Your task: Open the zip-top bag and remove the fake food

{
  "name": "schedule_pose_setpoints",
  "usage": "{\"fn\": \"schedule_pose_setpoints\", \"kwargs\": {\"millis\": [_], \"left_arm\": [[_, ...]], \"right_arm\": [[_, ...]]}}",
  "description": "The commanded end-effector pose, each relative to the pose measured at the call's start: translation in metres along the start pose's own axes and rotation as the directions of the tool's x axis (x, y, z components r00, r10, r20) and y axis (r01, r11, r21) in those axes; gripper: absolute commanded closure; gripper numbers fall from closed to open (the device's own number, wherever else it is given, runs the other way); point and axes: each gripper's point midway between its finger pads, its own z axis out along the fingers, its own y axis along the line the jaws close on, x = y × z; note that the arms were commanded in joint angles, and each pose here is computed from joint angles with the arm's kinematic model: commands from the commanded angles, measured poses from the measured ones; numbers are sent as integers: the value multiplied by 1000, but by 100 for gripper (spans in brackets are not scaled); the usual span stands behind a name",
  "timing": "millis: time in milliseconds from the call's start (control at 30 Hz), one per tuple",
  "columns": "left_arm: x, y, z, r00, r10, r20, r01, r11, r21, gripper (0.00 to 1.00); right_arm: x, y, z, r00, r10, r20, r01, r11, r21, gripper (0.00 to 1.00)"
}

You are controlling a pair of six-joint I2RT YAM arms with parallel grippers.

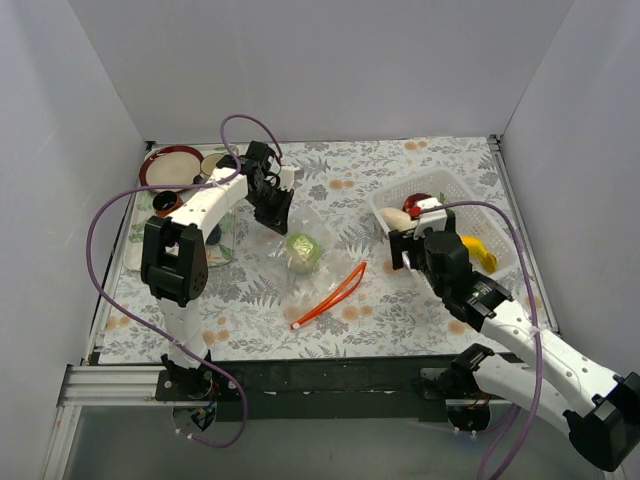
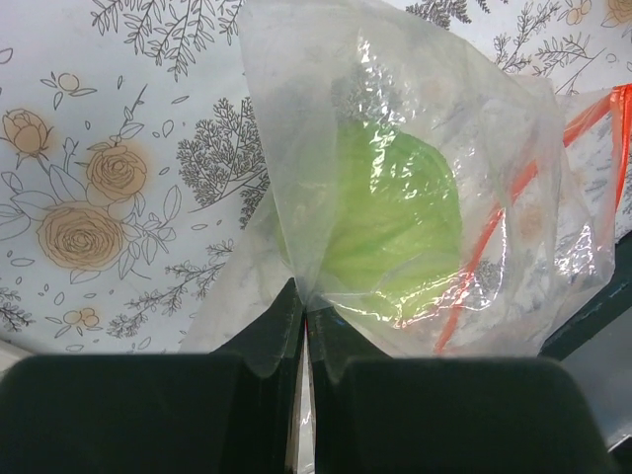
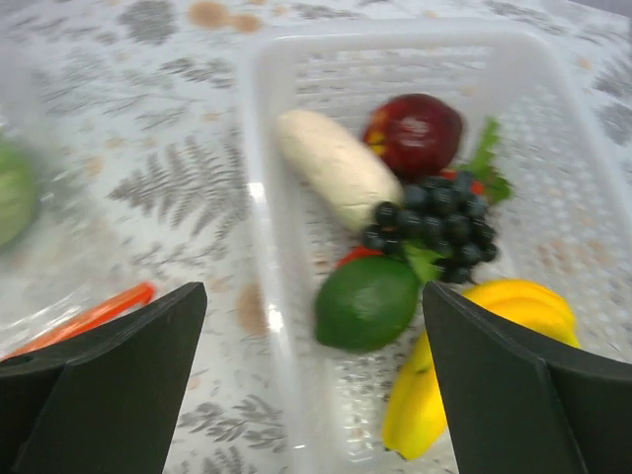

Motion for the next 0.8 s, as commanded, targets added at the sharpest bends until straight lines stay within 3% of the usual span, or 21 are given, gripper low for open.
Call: {"fn": "schedule_pose_setpoints", "kwargs": {"millis": [0, 200, 233, 300, 333, 400, 433, 500, 767], "left_arm": [[-18, -25, -41, 995, 25, 97, -27, 999, 22, 100], [5, 3, -13, 998, 25, 60, -20, 997, -78, 100], [16, 12, -3, 999, 17, 32, -13, 994, -110, 100], [19, 24, 10, 999, 17, 29, -13, 990, -143, 100], [26, 30, 16, 1000, 11, 10, -9, 987, -160, 100], [28, 37, 26, 1000, 6, -1, -6, 985, -174, 100], [28, 38, 29, 1000, 6, -2, -6, 984, -180, 100], [30, 44, 35, 1000, 6, -7, -7, 981, -196, 100], [36, 46, 43, 1000, 9, -21, -14, 980, -201, 100]], "right_arm": [[-6, 70, -15, 997, -65, 40, 74, 948, -309, 2], [23, 134, -40, 990, -124, 66, 140, 835, -532, 2], [24, 148, -40, 990, -123, 70, 141, 806, -574, 6], [32, 164, -41, 989, -140, 57, 144, 765, -627, 21], [32, 172, -41, 984, -154, 83, 171, 737, -654, 40], [43, 179, -36, 983, -174, 61, 170, 725, -667, 59], [45, 182, -35, 983, -174, 59, 168, 720, -673, 79], [54, 188, -28, 981, -185, 53, 170, 712, -681, 98], [58, 201, -8, 975, -216, 52, 194, 718, -668, 97]]}}
